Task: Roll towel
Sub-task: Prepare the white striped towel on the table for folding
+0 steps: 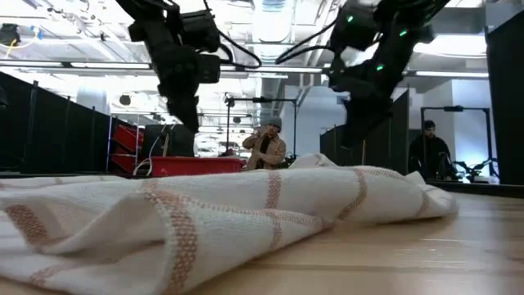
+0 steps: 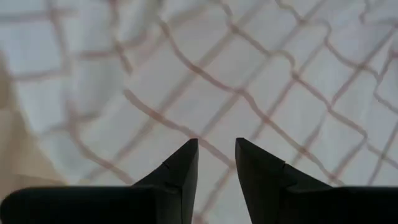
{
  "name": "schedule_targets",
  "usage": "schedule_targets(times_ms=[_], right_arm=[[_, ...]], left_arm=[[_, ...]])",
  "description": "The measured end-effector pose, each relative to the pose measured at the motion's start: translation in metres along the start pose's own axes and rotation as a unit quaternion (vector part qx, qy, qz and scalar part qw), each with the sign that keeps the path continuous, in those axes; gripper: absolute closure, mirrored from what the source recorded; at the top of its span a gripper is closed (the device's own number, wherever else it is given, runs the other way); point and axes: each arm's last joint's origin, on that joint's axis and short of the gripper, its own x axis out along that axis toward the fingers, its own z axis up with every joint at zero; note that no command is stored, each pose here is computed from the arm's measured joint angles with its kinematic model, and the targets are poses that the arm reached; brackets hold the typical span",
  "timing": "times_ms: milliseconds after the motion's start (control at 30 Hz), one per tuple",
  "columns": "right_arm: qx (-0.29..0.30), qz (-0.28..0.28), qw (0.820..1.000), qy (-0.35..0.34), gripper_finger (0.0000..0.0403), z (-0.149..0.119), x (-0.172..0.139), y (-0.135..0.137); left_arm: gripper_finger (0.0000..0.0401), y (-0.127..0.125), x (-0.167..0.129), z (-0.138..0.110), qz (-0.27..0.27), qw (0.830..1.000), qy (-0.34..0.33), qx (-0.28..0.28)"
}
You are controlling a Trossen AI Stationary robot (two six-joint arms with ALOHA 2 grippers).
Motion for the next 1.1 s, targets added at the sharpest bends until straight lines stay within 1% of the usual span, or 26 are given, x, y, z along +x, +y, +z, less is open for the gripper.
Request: schedule_targets(times_ms=[100, 167, 233, 300, 367, 467, 633, 700, 767, 1100], right_arm=[[0.008, -0.013, 1.0, 0.008, 0.0241, 0.007, 0.009, -0.032], [0.004, -0.016, 1.0, -0.006, 0.0241, 0.013, 0.01, -0.042], [-0.001, -0.024, 1.0, -0.002, 0.0241, 0.013, 0.011, -0.052], [0.001, -0.014, 1.0, -0.008, 0.0241, 0.016, 0.015, -0.061], [0.011, 0.014, 1.0, -0.014, 0.0241, 0.019, 0.02, -0.066], [0.002, 0.023, 1.0, 0.004, 0.0241, 0.018, 0.038, -0.069], [-0.033, 0.022, 0.997, 0.068, 0.0241, 0.006, 0.07, -0.075], [-0.034, 0.019, 0.996, 0.08, 0.0241, 0.008, 0.078, -0.082], [-0.032, 0.014, 0.996, 0.081, 0.0241, 0.014, 0.083, -0.091], [-0.079, -0.01, 0.996, 0.051, 0.0241, 0.068, 0.099, -0.139]], left_arm=[[0.0308, -0.018, 0.011, -0.009, -0.009, 1.0, 0.019, 0.003], [0.0308, -0.026, 0.023, -0.017, -0.006, 1.0, 0.027, -0.007], [0.0308, -0.033, 0.039, -0.028, -0.011, 0.999, 0.037, -0.026], [0.0308, -0.04, 0.054, -0.044, -0.017, 0.997, 0.057, -0.042], [0.0308, -0.047, 0.065, -0.056, -0.021, 0.996, 0.058, -0.057], [0.0308, -0.056, 0.07, -0.064, -0.021, 0.996, 0.039, -0.082], [0.0308, -0.076, 0.073, -0.079, -0.022, 0.992, 0.051, -0.11], [0.0308, -0.088, 0.074, -0.081, -0.033, 0.992, 0.049, -0.115], [0.0308, -0.101, 0.074, -0.084, -0.045, 0.991, 0.039, -0.124], [0.0308, -0.148, 0.072, -0.105, -0.044, 0.985, -0.001, -0.17]])
